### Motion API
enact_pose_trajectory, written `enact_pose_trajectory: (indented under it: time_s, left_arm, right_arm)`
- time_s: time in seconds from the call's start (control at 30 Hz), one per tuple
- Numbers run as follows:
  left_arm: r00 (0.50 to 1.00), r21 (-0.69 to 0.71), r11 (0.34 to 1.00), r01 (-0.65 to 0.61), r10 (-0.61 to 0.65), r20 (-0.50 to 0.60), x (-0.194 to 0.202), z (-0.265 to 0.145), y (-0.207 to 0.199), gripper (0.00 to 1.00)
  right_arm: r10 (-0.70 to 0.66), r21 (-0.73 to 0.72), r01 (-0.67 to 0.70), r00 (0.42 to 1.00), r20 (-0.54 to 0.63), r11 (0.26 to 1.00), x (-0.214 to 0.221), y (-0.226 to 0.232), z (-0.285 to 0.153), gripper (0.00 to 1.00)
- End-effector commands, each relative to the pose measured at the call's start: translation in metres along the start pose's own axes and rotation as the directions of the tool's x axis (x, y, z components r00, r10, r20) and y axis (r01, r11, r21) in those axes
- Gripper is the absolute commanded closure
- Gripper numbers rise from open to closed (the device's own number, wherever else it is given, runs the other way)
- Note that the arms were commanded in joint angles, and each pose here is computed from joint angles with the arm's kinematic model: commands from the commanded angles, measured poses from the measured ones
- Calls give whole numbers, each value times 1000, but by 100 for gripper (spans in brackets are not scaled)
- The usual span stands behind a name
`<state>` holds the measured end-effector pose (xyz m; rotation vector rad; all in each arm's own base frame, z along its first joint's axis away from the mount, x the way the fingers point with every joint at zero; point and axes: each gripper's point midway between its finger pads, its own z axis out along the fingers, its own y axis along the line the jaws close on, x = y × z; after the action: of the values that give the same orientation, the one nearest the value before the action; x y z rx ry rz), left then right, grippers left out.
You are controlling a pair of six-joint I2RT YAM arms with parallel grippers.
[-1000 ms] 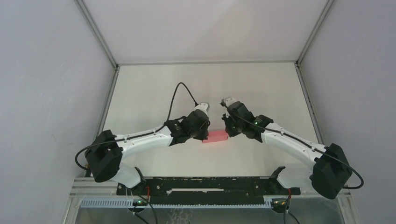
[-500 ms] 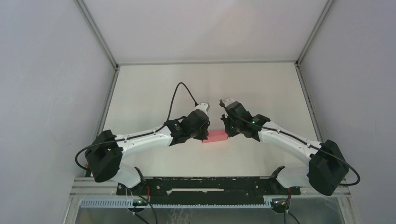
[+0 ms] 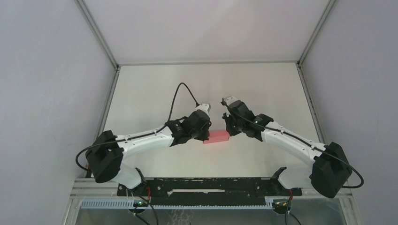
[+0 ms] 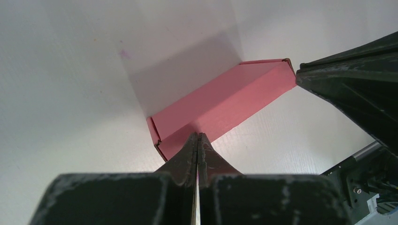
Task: Fold the paper box
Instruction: Close the paper box at the center of the board.
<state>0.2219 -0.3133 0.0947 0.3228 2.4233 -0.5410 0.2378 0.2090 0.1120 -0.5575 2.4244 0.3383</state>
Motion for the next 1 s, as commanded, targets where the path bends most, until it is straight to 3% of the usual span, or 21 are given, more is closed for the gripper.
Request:
enact_pose_trajectory:
  time_s: [0.0,0.23,0.47,0.6,0.97]
  left_arm:
    - [988,-95,994,-59,44,-146,39,4,26,100]
    - [988,-90,994,-54,41,-146,40,6,25,100]
    - [990,-90,994,-56,44,-134,36,5,24,100]
    - [991,-90,994,-55,43,-131,34,4,24,100]
    - [992,-87,994,-63,52,-114,29,6,22,100]
  right_arm:
    - [11,-7,-11,1000,-27,1000,11,1,12,88]
    - [33,0,-33,996,-79,999,32,-2,23,88]
    - [18,-49,-16,999,46,999,-4,9,-1,87]
    - [-12,-66,16,998,60,998,-16,21,-5,87]
    - [-9,-59,6,999,-50,998,14,29,26,87]
